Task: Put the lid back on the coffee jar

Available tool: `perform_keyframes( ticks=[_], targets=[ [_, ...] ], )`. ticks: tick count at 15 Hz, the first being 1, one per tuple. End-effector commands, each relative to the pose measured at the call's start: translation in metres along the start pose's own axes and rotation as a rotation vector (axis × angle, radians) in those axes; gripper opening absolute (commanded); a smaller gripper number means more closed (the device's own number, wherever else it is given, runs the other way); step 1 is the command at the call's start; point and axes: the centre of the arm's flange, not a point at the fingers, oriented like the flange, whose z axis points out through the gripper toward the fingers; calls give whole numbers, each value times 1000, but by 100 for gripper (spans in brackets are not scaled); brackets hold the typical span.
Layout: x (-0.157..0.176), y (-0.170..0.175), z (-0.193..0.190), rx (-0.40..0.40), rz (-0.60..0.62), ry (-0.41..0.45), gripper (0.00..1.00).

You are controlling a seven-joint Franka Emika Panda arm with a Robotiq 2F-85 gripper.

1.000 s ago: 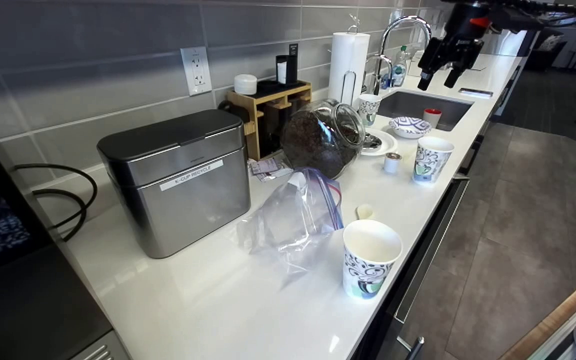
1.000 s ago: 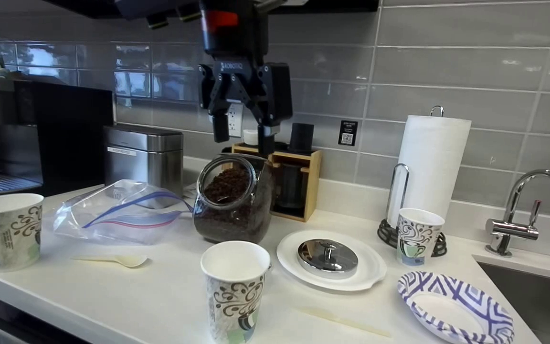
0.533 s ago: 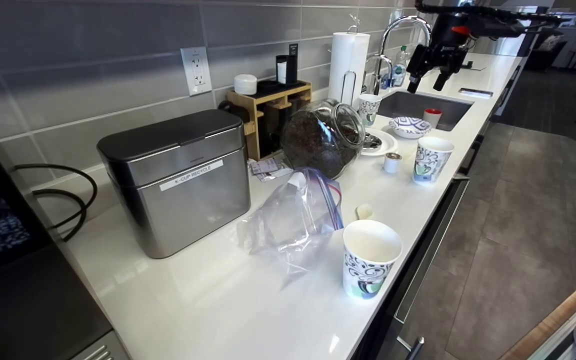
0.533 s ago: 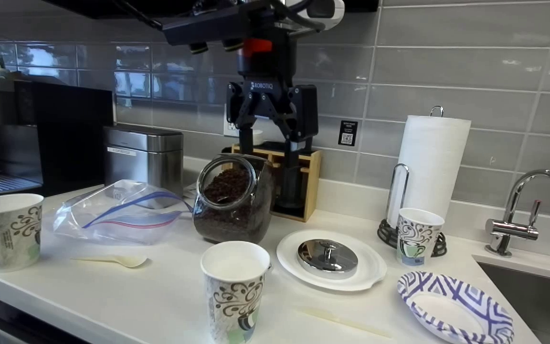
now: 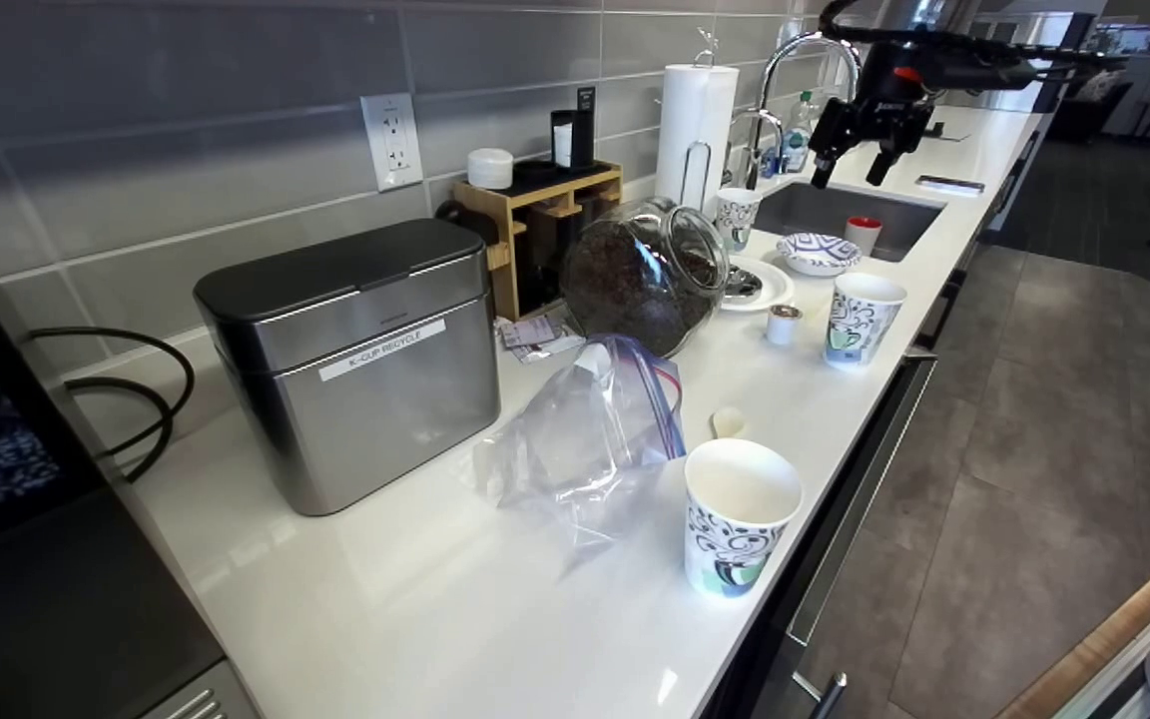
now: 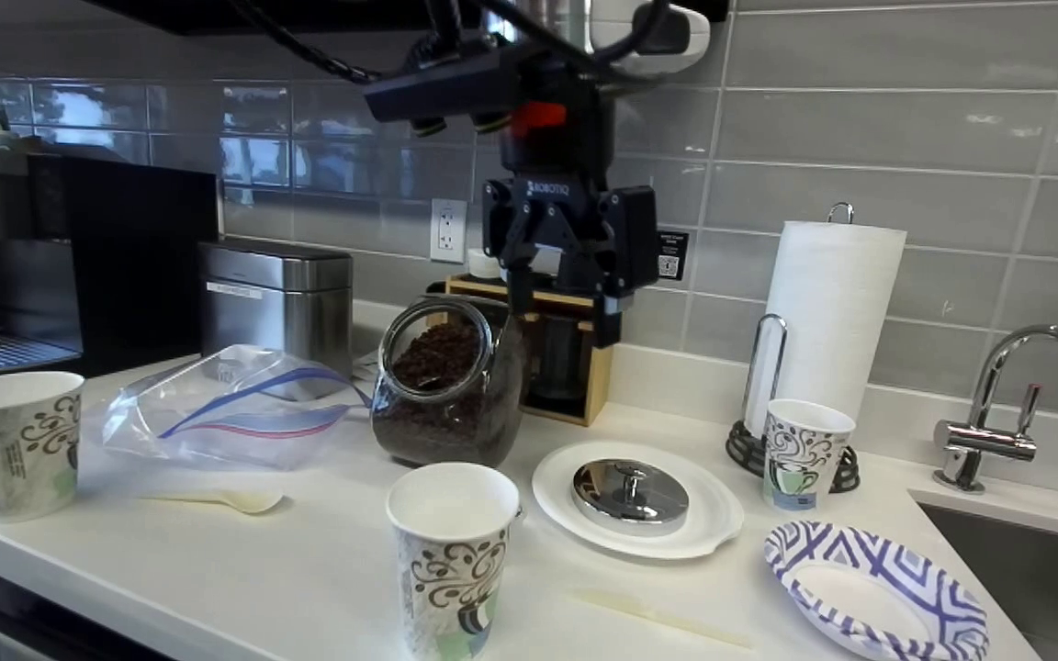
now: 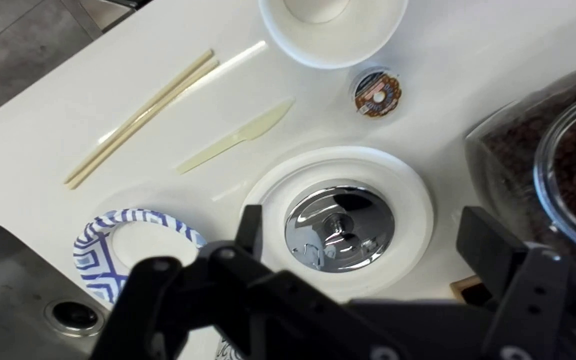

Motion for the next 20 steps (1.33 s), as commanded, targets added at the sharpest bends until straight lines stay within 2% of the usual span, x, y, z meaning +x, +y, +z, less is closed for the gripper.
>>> perform_keyframes(
  ticks=[1,5,8,13,20],
  targets=[
    [39,12,33,-33,12,61,100],
    [66,10,60,-21,-103,128,100],
    [84,6,77,-7,-189,137,100],
    [106,-6,99,35,-275,97,100],
    [117,-15,136,41,-333,46,100]
  ],
)
